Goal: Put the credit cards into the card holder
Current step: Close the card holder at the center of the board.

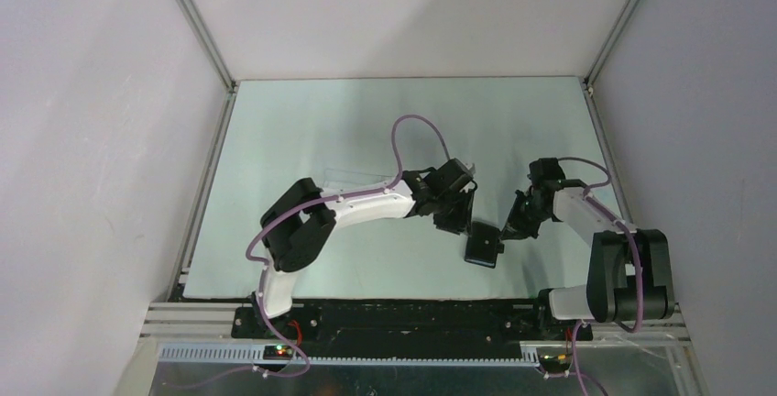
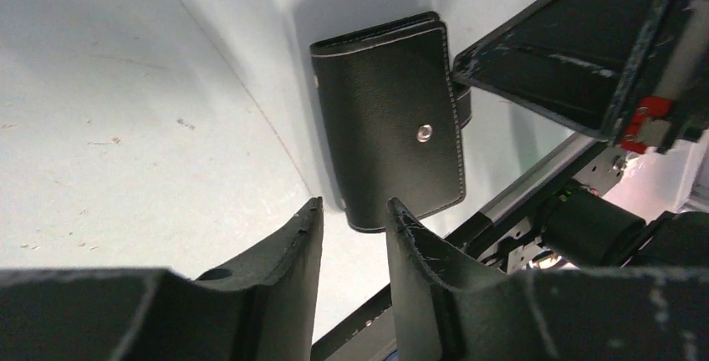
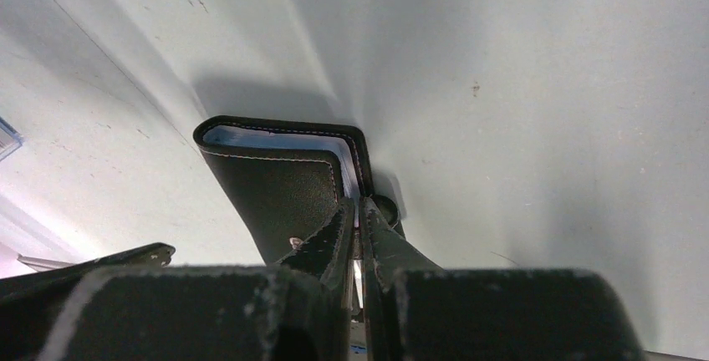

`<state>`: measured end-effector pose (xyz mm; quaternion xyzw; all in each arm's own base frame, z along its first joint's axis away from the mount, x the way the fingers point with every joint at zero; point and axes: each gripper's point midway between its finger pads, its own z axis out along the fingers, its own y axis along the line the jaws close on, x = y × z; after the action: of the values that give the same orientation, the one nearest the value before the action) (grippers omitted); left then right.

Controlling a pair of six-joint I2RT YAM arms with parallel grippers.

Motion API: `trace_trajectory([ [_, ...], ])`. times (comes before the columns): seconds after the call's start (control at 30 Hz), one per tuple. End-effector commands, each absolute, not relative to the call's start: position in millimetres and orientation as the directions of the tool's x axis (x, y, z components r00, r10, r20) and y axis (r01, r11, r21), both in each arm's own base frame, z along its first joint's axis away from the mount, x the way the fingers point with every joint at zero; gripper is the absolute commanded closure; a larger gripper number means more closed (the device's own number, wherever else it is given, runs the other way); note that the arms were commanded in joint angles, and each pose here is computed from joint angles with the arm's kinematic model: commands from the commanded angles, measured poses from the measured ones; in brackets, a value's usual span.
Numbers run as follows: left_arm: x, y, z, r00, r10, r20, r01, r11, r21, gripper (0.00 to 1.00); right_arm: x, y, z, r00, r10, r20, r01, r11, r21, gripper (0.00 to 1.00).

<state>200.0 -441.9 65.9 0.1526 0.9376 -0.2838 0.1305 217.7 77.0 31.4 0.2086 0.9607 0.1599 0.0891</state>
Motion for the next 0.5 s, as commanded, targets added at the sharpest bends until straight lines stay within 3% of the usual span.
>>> trace_trajectory([
  [0.0,202.9,-461.9,76.1,-0.902,0.23,-0.364,0.401,0.759,-0.513,0.62,231.7,80.7,42.0,-0.907,0.399,-0.138,0.324,0.867,0.378,0.91],
  [0.47,196.4,-465.8,50.8,-0.908,0.253,-0.335,0.397,0.779,-0.486,0.62,237.7,102.8,54.7,-0.914,0.379,-0.144,0.266,0.829,0.492,0.91],
])
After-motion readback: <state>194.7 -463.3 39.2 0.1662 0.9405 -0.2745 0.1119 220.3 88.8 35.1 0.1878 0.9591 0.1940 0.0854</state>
